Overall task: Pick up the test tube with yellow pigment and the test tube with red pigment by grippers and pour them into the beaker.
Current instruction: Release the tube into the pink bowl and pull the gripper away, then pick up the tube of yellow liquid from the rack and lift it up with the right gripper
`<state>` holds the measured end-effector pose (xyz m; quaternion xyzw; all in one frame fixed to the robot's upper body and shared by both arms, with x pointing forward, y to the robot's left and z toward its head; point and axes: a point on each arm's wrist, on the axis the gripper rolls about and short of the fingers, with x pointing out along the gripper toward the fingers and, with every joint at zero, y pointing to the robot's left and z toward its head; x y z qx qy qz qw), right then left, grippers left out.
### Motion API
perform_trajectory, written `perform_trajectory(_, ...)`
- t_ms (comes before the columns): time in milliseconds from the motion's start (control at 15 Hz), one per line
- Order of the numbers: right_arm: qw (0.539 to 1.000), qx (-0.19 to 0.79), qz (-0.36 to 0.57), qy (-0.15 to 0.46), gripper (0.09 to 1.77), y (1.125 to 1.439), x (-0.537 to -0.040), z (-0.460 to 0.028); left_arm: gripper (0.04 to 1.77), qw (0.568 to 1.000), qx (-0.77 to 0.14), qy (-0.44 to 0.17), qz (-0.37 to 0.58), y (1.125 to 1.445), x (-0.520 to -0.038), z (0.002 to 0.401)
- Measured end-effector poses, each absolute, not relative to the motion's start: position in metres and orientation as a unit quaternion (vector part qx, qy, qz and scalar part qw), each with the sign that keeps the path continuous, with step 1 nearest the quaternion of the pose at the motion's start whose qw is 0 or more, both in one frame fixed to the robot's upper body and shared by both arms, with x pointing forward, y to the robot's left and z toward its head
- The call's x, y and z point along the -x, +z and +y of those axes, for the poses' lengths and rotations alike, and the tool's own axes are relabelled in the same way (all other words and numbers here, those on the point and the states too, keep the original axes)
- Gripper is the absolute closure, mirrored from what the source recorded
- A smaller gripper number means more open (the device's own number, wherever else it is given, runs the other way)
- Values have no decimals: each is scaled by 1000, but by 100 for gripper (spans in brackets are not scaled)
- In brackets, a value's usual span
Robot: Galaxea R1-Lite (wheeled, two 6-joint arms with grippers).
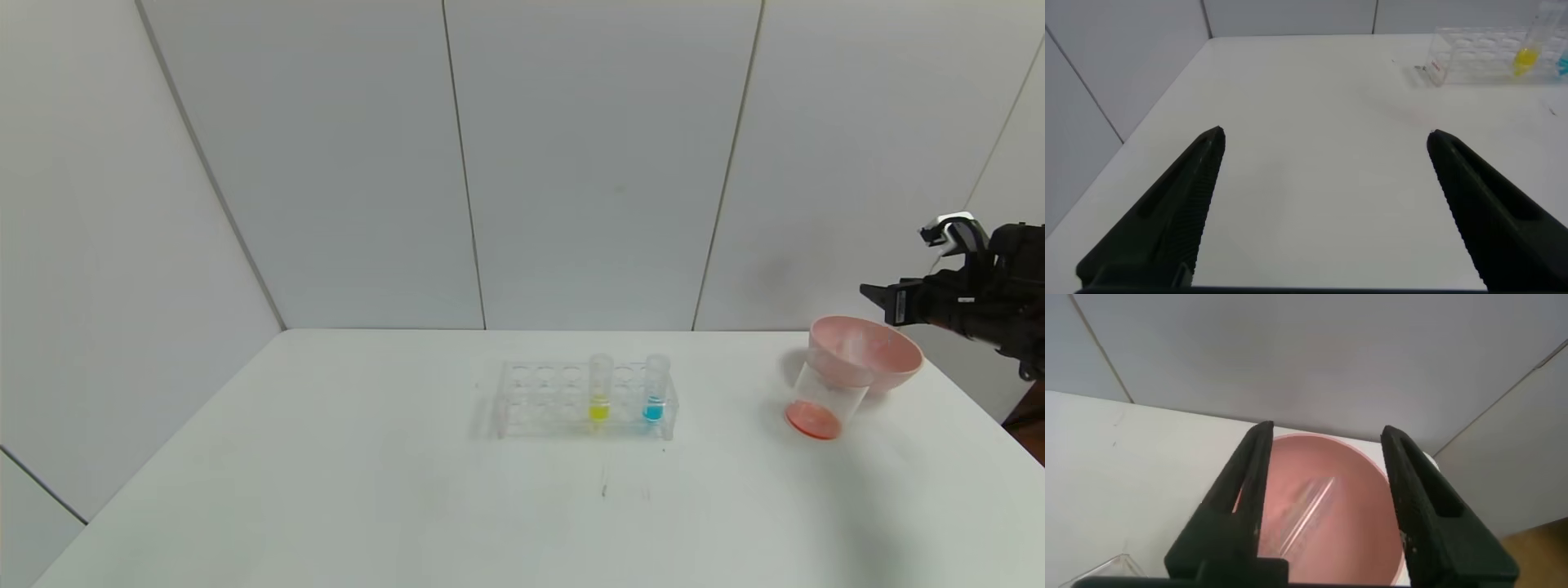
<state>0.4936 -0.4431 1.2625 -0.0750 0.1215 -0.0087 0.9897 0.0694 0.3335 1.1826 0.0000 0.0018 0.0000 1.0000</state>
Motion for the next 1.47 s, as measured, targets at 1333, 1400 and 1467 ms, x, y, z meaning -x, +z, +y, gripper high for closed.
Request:
perform_trajectory(1333, 988, -29, 151, -9, 20, 1341, -328, -364, 5, 1000, 0, 0, 2, 1183, -69, 334)
perform_trajectory(1400, 988, -35, 150, -12, 20, 1340, -318, -356, 5, 1000, 0, 0, 2, 1183, -69, 334)
perform_trajectory(1467, 988, -39, 149, -10, 19, 1339, -310, -348, 5, 1000, 0, 0, 2, 1183, -69, 334)
